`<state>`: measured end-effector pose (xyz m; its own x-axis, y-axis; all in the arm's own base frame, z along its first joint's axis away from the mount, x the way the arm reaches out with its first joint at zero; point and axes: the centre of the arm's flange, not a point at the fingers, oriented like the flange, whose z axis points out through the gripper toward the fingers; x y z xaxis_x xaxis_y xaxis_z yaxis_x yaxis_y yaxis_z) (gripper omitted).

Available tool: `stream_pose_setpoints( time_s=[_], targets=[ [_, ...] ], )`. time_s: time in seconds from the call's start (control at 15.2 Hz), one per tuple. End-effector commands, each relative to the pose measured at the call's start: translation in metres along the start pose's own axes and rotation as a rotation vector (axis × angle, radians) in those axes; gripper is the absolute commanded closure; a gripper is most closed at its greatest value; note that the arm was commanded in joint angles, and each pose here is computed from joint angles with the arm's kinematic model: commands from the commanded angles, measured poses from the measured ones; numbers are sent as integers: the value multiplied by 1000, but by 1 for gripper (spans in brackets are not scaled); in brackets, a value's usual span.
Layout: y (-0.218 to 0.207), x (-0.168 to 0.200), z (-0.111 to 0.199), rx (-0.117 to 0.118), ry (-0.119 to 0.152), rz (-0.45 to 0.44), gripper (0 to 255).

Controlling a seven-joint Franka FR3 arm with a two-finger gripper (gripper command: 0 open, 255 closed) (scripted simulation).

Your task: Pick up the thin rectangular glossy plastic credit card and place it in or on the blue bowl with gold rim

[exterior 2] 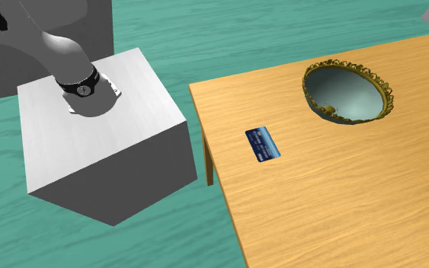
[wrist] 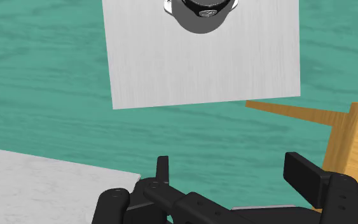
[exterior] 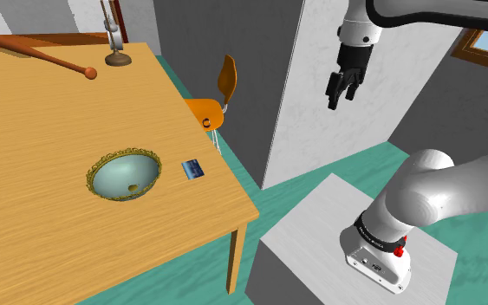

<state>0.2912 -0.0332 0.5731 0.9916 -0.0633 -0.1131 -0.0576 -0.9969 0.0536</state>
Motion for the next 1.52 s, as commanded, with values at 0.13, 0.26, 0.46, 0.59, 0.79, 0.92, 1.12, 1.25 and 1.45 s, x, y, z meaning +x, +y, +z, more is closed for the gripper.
stream_pose_setpoints(
  time_s=[0.13,0.26,0.46,0.59,0.79,0.92,1.12,1.25,1.45],
  targets=[
    [-22,3,12,0,37,10,0],
    [-44,6,24,1,74,20,0],
    [-76,13,42,1,129,36,0],
    [-98,18,54,2,166,46,0],
    [-131,26,71,2,222,61,0],
    [-152,33,82,2,259,71,0],
    [-185,44,98,3,314,87,0],
    [-206,53,108,3,351,97,0],
    [-238,66,123,4,407,112,0]
  ],
)
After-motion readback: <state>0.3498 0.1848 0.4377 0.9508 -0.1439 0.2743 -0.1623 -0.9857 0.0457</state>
